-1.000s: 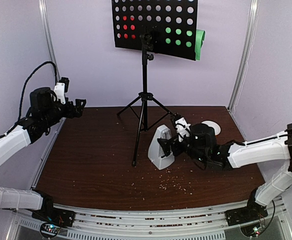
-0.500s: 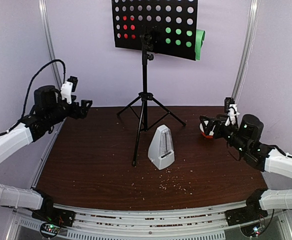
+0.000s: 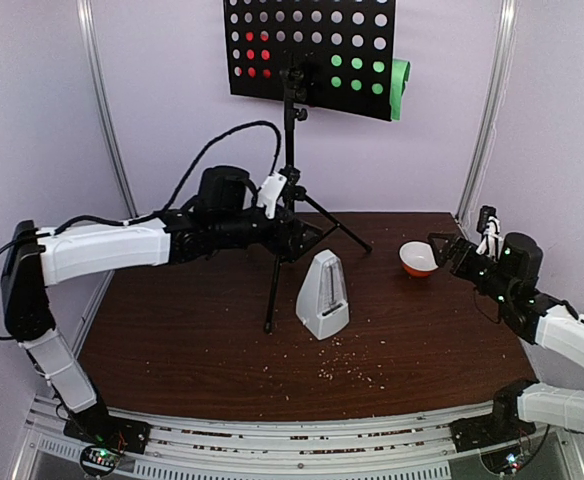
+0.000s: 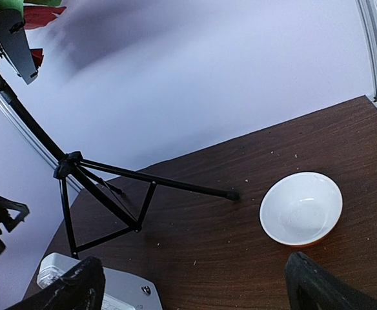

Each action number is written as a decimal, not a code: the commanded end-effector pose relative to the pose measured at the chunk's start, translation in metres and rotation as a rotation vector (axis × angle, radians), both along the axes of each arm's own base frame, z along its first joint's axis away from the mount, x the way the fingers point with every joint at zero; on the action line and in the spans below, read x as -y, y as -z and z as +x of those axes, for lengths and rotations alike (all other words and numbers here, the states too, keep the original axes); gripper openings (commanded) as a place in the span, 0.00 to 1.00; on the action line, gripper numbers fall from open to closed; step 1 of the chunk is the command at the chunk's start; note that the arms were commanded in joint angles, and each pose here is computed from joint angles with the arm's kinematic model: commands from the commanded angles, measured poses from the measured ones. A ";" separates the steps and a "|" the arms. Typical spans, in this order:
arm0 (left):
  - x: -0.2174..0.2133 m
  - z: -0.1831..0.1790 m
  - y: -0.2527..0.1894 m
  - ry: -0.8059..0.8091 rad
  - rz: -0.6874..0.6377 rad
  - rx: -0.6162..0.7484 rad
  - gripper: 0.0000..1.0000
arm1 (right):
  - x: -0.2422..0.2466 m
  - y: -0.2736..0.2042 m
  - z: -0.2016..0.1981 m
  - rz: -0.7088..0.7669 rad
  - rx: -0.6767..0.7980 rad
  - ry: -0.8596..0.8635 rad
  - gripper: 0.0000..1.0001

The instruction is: Pack up the instrument practice props

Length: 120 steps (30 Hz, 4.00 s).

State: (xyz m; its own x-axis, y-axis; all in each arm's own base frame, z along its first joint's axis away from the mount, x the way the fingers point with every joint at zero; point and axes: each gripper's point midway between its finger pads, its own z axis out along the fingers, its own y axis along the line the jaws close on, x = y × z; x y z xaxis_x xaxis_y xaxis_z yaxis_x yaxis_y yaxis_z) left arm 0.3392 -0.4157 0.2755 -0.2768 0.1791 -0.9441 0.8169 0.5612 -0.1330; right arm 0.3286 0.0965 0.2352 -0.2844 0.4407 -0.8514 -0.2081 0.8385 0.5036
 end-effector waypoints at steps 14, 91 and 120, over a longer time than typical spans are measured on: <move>0.053 -0.002 0.069 0.115 0.149 -0.067 0.84 | -0.009 0.009 -0.002 0.075 -0.002 -0.052 1.00; 0.053 -0.117 0.166 0.067 0.195 -0.268 0.98 | -0.123 0.175 -0.055 -0.049 -0.601 -0.274 0.61; 0.071 -0.151 0.152 0.259 0.041 -0.341 0.98 | -0.165 0.159 0.001 -0.032 -0.493 -0.304 0.61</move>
